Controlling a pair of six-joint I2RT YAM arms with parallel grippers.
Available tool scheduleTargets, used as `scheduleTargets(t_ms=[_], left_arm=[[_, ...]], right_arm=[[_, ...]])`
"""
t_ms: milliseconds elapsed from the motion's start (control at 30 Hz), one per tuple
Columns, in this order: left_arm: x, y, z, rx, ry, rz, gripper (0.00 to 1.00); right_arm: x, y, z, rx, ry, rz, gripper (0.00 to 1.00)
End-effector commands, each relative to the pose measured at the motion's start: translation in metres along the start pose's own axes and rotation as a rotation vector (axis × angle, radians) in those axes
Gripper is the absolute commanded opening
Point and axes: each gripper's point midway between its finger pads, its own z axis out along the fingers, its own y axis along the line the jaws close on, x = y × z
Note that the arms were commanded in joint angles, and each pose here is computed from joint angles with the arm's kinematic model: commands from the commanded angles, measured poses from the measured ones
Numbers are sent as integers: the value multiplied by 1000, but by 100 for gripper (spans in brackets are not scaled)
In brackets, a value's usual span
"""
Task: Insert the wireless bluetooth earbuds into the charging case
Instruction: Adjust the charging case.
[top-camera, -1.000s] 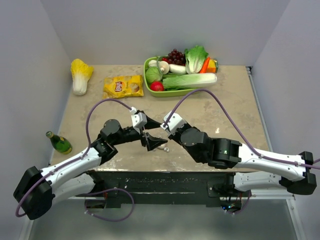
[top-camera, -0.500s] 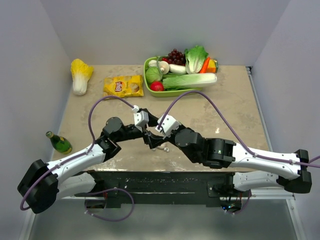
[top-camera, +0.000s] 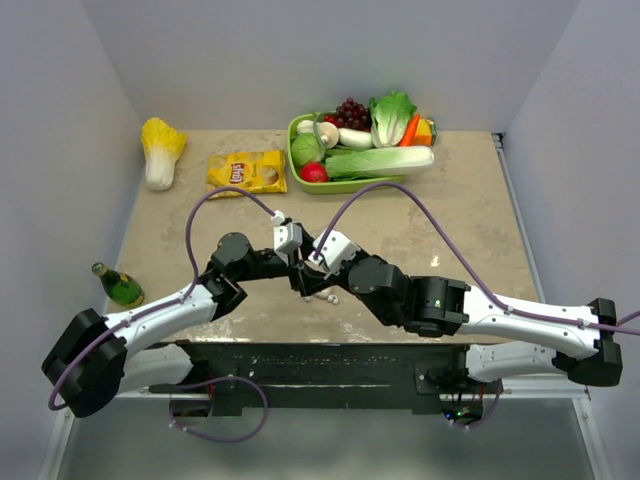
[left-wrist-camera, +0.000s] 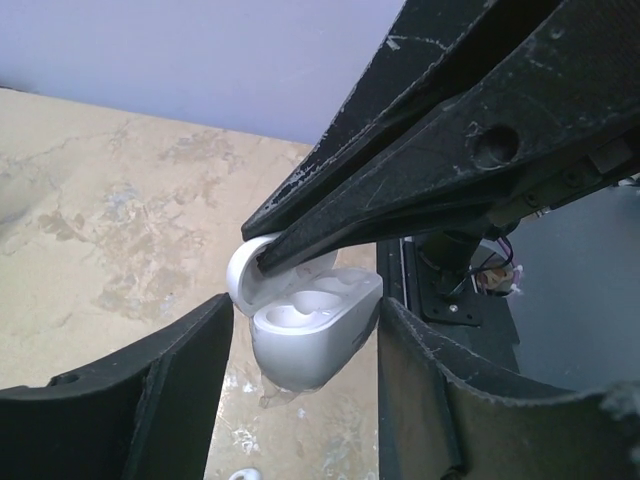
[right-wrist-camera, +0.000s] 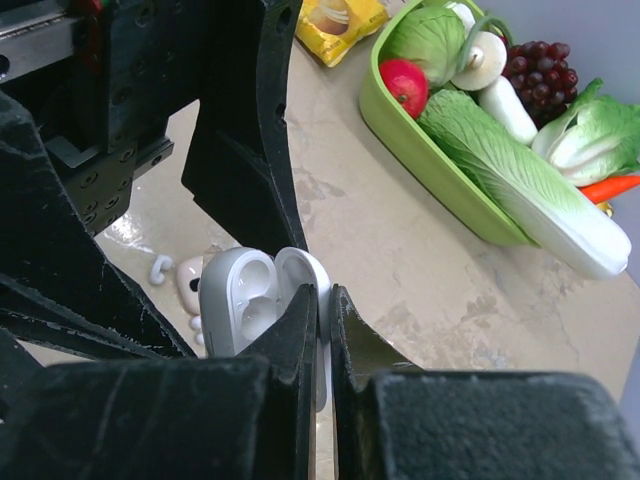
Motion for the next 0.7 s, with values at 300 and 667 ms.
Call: scheduleTargets(t_ms=[300,667], left_arm=[[-23,-9,9,82,-54,36,21],[-24,-12,6,81,-89,5,0]], right_arm=[[-27,-2,-5,-15,-75,67,0],[-30,-5,-8,-10,-90,90,0]])
